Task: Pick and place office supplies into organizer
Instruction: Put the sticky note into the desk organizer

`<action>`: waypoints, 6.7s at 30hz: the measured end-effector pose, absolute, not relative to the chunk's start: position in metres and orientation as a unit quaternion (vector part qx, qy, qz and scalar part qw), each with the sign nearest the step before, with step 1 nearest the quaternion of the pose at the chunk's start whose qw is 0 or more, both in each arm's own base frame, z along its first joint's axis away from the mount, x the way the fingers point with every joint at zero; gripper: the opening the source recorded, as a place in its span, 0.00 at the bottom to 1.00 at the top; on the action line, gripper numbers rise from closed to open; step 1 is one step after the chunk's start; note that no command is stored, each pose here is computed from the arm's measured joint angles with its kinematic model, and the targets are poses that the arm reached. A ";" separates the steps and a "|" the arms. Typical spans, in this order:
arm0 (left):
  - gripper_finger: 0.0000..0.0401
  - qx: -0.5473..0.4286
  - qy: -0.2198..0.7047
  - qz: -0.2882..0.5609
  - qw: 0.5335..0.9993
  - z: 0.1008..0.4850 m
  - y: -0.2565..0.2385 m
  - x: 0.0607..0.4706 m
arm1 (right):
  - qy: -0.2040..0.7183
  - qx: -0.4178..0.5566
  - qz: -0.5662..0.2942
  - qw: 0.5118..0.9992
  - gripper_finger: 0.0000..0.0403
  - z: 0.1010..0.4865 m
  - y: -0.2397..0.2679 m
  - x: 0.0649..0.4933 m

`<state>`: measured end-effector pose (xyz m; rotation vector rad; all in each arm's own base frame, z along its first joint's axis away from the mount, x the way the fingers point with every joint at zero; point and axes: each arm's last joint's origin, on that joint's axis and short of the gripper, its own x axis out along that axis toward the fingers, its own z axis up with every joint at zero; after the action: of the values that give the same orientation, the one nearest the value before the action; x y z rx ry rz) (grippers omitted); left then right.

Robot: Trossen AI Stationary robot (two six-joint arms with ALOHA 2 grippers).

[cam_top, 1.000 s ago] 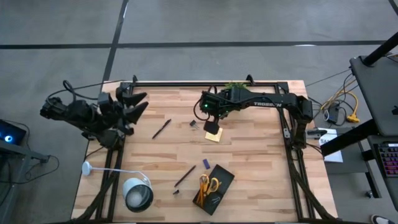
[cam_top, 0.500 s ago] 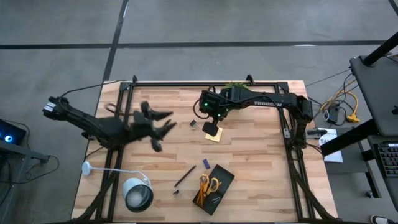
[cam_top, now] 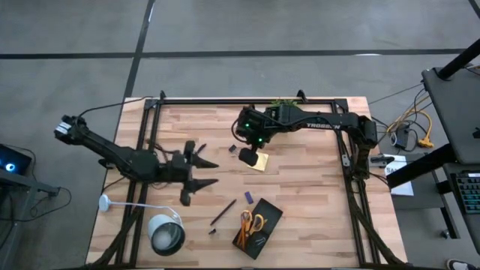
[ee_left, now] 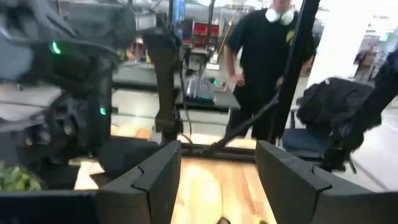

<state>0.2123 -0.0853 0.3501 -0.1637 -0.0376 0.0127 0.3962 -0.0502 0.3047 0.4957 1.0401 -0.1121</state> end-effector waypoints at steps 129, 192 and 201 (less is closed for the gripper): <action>0.48 0.108 0.168 0.028 0.979 0.101 -0.069 0.195 | 0.572 0.209 -0.051 0.791 0.99 0.205 -0.050 0.372; 0.48 0.107 0.168 0.028 0.980 0.101 -0.069 0.195 | 0.574 0.072 -0.098 0.810 0.99 0.133 -0.049 0.363; 0.48 0.107 0.168 0.028 0.980 0.101 -0.069 0.195 | 0.577 0.091 -0.096 0.806 0.99 0.119 -0.042 0.365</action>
<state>0.1952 -0.0691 0.1014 0.2164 0.3382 0.0573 0.3646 -0.0416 0.1194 0.1948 1.2355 -0.2054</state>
